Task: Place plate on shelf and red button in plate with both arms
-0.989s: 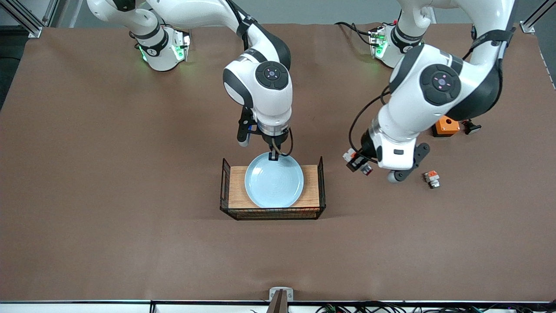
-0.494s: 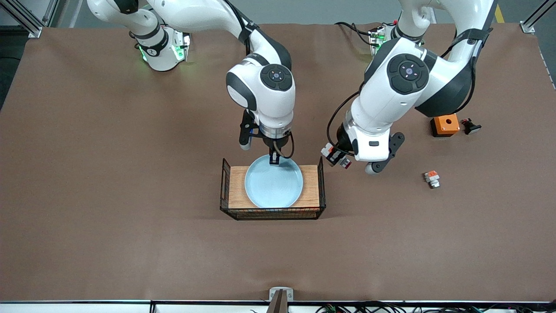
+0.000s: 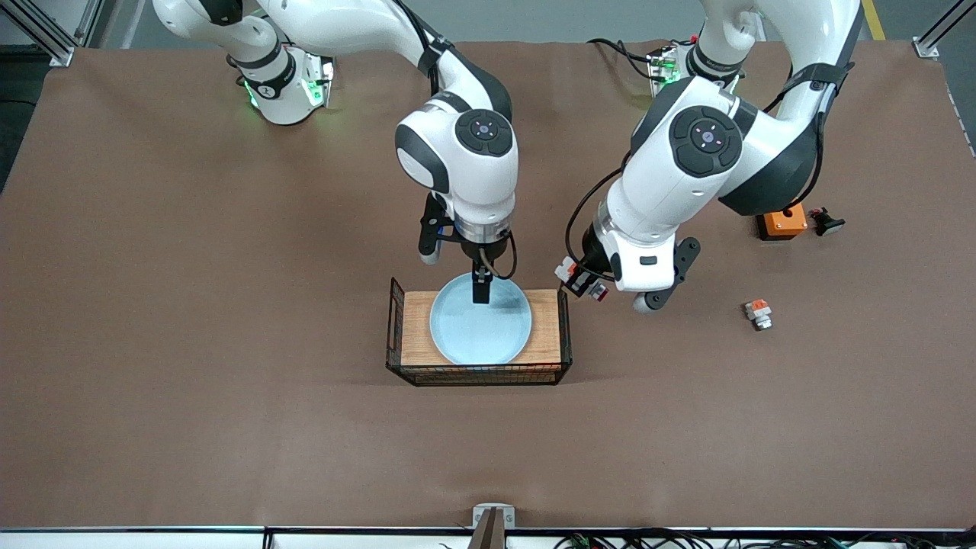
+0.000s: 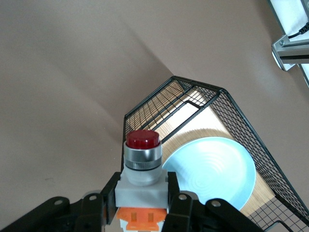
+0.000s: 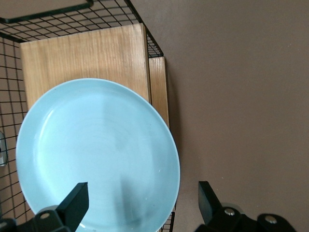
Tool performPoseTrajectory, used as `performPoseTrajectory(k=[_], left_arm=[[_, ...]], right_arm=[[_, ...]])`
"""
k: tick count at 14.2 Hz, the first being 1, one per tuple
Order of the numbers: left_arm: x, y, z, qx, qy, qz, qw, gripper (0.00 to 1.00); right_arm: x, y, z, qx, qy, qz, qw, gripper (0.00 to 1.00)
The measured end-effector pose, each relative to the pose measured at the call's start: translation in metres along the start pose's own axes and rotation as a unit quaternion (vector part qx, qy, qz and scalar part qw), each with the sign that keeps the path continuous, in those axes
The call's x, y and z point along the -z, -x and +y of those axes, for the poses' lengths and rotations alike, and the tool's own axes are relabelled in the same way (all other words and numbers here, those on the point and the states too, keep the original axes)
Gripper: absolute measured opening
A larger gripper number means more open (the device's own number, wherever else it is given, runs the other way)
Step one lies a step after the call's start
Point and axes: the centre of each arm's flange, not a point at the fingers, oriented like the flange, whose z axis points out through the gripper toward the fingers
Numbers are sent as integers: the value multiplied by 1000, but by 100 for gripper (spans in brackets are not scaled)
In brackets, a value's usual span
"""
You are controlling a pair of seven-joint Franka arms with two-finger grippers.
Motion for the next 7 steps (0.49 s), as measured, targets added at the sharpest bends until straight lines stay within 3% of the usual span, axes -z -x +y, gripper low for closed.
performPoseTrajectory(k=[4,7], left_arm=[[-2,-1,0,0,-1,-1,1000,42],[-3,-1,1,1,-1,-1,1000,42]], right_arm=[[15,-16,-12,86,33,16,996,100],[26,-63,-41,200,86,17,976,100]])
